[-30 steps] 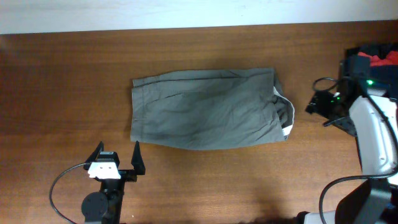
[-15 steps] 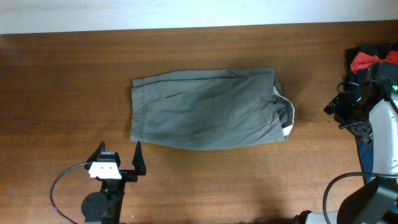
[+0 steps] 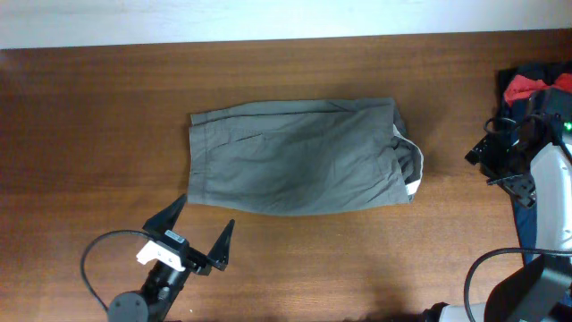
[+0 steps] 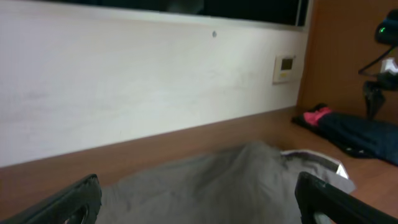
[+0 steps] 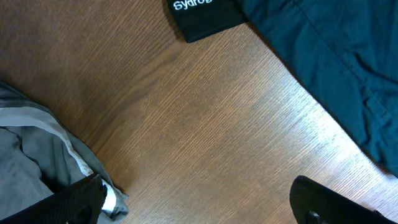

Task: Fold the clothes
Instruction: 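Reach the left gripper toward the left end of the grey trousers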

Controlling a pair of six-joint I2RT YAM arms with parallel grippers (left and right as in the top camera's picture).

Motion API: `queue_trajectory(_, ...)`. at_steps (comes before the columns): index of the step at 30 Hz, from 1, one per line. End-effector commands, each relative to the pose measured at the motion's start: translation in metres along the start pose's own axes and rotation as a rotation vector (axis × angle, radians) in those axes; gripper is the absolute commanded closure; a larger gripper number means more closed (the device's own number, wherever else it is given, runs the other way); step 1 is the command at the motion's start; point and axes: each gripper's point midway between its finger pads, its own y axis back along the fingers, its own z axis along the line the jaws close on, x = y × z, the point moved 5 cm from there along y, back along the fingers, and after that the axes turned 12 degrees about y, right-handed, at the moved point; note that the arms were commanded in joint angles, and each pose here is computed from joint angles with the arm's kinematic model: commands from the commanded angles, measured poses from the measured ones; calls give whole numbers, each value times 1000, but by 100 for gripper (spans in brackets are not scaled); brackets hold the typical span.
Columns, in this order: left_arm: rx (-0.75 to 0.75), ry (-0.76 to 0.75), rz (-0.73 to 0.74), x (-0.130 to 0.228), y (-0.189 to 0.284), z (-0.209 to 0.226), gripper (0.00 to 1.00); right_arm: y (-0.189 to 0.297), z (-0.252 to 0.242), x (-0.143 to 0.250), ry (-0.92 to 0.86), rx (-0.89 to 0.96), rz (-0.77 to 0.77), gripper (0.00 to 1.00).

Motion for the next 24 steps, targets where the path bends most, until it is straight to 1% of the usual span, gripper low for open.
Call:
queue_trajectory(1,-10,-5,-26,-40,2,-11,1,7,1,-5,-13,-10,-23,1)
queue_trajectory(4,-60,2,67,-60,-5,-12,1,7,1,-5,-13,-10,-23,1)
queue_trajectory(6,-139,36,158,-74,-13,-4,1,7,1,-5,-13,-10,-24,1)
queue_trajectory(7,-176,39,230,-82,-19,0,1,7,1,-5,-13,-10,-23,1)
queue_trajectory(9,-175,21,348,-92,-31,1,1,7,1,-5,-13,-10,-23,1)
queue_trajectory(11,-124,63,470,-97,-45,-1,1,7,1,-5,-13,-10,-23,1)
queue_trajectory(12,-99,112,536,-96,-51,-2,1,7,1,-5,-13,-10,-23,1)
queue_trajectory(14,-131,177,648,-87,-61,7,1,7,1,-5,-13,-10,-23,1)
queue_trajectory(16,-206,204,709,-76,-71,25,1,7,1,-5,-13,-10,-23,1)
queue_trajectory(18,-349,316,754,-65,-82,48,1,7,1,-5,-13,-10,-24,1)
queue_trajectory(19,-395,372,780,-60,-85,56,1,7,1,-5,-13,-10,-23,1)
queue_trajectory(21,-420,435,861,-49,-97,70,1,7,1,-5,-13,-10,-23,1)
queue_trajectory(24,-439,463,973,-27,-112,92,1,7,1,-5,-13,-10,-23,1)
